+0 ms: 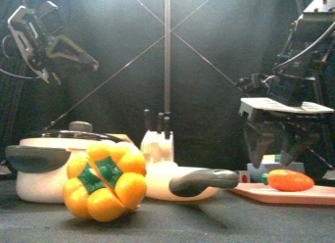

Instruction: Place carrot in plate

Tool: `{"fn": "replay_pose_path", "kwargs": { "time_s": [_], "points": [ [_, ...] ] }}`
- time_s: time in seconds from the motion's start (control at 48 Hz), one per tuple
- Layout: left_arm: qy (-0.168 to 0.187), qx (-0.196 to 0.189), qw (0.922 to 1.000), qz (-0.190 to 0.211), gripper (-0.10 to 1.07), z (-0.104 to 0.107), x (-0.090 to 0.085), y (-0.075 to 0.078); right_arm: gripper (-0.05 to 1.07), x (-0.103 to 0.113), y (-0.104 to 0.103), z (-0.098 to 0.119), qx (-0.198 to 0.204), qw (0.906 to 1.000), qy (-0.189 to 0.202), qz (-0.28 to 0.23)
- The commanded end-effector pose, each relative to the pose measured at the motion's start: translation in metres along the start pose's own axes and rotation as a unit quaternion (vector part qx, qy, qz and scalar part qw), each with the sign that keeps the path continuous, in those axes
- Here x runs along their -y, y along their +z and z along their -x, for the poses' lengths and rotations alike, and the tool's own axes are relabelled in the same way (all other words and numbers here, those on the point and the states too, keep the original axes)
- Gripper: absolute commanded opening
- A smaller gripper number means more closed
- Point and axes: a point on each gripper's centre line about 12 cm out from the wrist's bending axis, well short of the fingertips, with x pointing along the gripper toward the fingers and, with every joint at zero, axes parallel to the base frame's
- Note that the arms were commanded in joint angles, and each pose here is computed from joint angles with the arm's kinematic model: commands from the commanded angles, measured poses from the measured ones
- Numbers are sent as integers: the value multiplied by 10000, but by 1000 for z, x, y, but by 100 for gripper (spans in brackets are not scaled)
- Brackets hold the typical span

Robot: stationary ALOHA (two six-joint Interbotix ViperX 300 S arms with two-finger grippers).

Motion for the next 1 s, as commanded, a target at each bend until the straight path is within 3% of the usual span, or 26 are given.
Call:
{"fn": "replay_pose_path", "kwargs": {
  "time_s": [0.0, 0.979],
  "points": [
    [-14, 129, 9999, 6, 53, -2, 1, 8, 94, 0, 13, 9, 72, 9997, 111, -190],
    [-2, 108, 9999, 5, 53, -2, 1, 6, 94, 3, 17, 10, 104, 9996, 195, -169]
  ]
}}
